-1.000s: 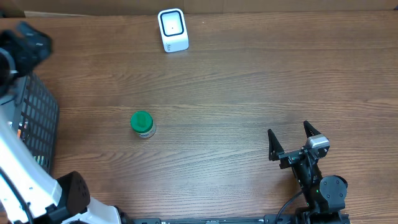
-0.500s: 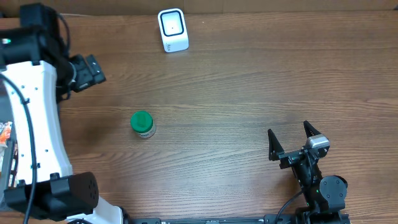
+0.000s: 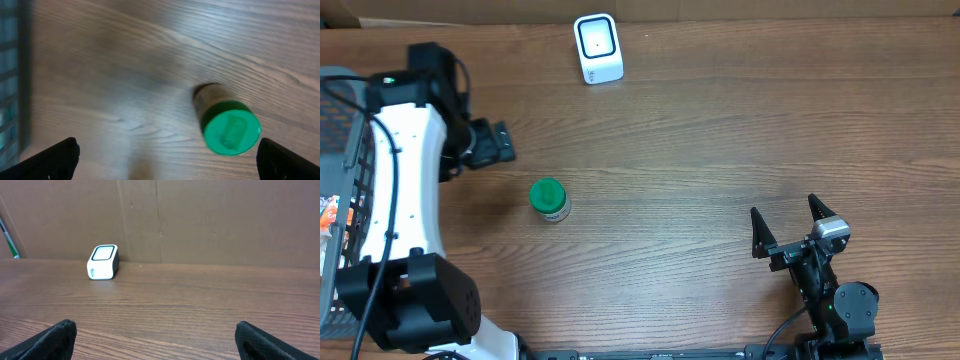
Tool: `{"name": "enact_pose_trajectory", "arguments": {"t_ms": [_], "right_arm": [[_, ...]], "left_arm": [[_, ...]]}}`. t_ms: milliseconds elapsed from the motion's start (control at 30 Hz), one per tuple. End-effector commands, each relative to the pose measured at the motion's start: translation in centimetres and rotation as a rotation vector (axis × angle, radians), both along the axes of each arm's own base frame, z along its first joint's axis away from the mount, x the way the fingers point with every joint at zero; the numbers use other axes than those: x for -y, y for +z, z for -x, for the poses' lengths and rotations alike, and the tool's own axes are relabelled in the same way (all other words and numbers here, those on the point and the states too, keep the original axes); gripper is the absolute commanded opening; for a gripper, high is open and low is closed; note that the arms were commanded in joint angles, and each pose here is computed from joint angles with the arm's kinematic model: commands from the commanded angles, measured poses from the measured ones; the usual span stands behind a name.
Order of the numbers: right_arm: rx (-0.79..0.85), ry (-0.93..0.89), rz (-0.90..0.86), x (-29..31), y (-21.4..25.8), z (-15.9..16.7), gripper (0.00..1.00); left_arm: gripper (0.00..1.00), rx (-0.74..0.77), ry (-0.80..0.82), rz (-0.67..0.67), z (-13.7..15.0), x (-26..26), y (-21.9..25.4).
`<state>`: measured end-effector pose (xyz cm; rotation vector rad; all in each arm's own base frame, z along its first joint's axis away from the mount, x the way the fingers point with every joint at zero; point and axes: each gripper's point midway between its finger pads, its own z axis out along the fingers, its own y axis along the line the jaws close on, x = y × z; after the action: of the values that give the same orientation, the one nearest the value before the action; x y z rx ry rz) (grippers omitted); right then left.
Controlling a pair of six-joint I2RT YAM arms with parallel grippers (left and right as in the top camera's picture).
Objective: Scan the item barcode
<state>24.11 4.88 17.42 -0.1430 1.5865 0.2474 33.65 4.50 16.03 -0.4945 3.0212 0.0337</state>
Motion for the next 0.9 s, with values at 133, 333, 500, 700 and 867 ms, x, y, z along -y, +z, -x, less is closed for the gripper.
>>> {"name": "enact_pose_trajectory", "arguments": {"t_ms": [133,333,500,700,867], "right_arm": [[0.004,-0.001,0.004,0.0,-0.2,0.0,1.0],[0.004,-0.001,0.004,0.0,-0.2,0.0,1.0],[0.004,-0.001,0.004,0.0,-0.2,0.0,1.0],[0.004,-0.001,0.004,0.0,-0.2,0.0,1.0],[0.004,-0.001,0.004,0.0,-0.2,0.0,1.0]], "left_arm": [[1.0,-0.001,-0.157,0.045,-0.2,4.1,-2.1],[0.99,0.015,-0.216,0.043,-0.6,6.1,-2.4],[1.0,0.011,-0.239,0.044,-0.5,7.0,-2.6],[1.0,-0.027,-0.264,0.037,0.3,7.4,-4.5],[1.0,-0.03,-0.264,0.042,0.6,7.5,-6.5]]}}
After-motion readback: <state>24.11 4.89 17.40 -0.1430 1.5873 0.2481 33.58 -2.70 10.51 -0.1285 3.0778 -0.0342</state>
